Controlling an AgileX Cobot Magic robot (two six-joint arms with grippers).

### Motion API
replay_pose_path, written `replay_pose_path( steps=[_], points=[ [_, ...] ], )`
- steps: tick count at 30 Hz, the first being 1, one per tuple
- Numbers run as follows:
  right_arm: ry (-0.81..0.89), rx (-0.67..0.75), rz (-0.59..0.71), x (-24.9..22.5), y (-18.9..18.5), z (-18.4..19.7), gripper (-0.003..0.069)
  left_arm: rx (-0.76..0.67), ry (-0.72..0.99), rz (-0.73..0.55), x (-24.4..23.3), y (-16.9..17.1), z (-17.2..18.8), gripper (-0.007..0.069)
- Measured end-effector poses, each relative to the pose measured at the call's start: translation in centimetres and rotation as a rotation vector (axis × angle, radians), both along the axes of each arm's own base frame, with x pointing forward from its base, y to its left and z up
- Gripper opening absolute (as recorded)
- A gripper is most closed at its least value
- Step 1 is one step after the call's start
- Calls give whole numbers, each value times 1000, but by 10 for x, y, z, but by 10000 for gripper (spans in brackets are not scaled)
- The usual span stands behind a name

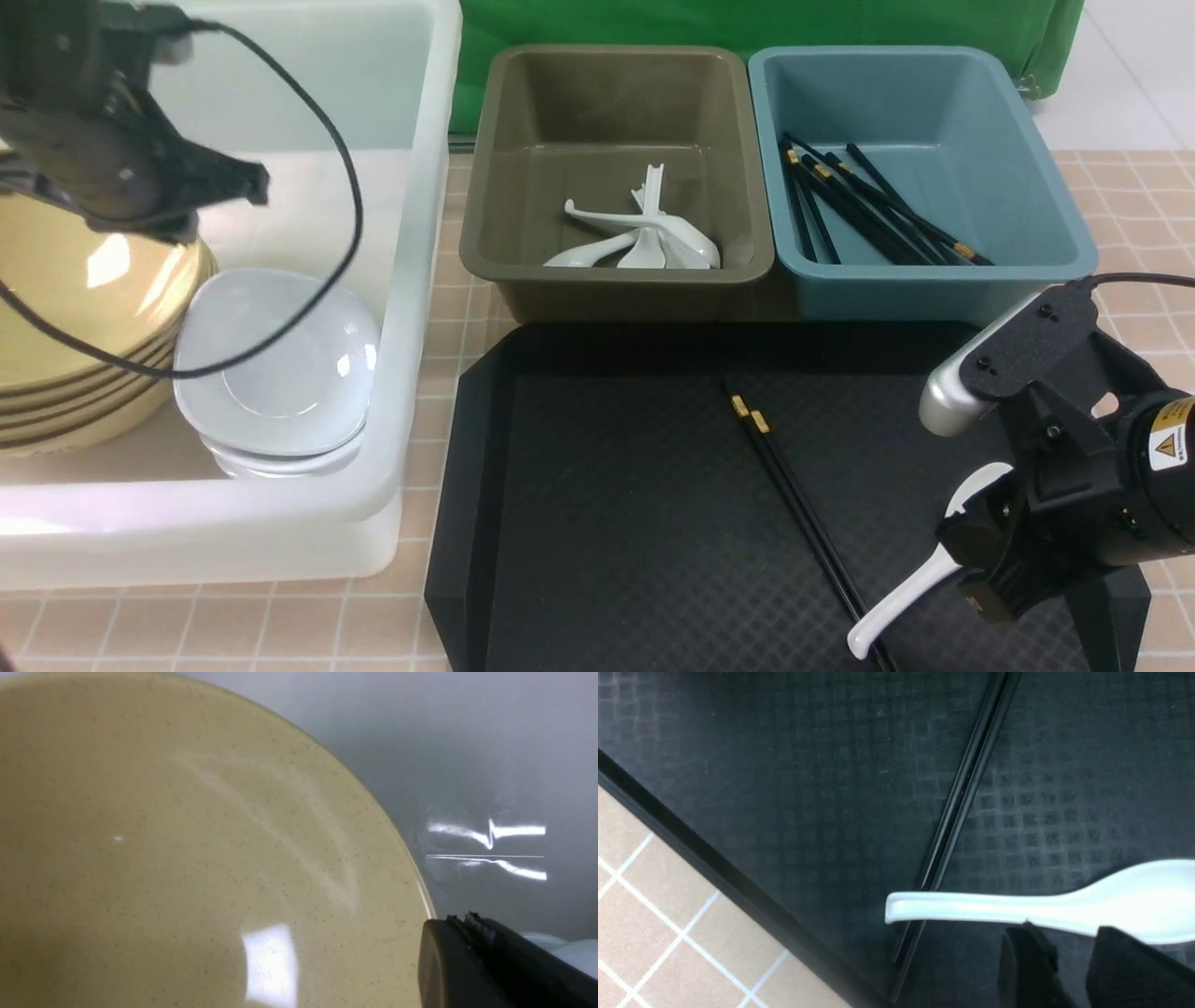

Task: On brown table put chopsticks spoon bowls plates into blue grey white boxes.
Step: 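Reach down and grasp the white spoon resting in the bowl with the right gripper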

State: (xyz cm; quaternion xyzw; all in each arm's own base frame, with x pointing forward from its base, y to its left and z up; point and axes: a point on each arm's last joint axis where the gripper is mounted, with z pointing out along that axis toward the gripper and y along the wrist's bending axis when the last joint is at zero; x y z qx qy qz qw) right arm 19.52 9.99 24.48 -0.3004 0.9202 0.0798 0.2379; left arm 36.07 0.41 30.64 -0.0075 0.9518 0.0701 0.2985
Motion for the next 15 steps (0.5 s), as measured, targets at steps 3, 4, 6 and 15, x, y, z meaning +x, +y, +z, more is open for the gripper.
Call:
replay_pose_path(
  steps=[3,4,6,15],
  points=[
    [0,2,-2,0,0,0,236,-33,-30,-20,-4,-3,9,-7],
    [2,2,-3,0,0,0,236,-51,-45,-44,-5,-6,12,-7],
    [2,3,-4,0,0,0,236,-63,-53,-72,-3,-8,11,-7],
    [2,4,-4,0,0,0,236,0,40,-148,22,-8,-33,-7]
  ],
)
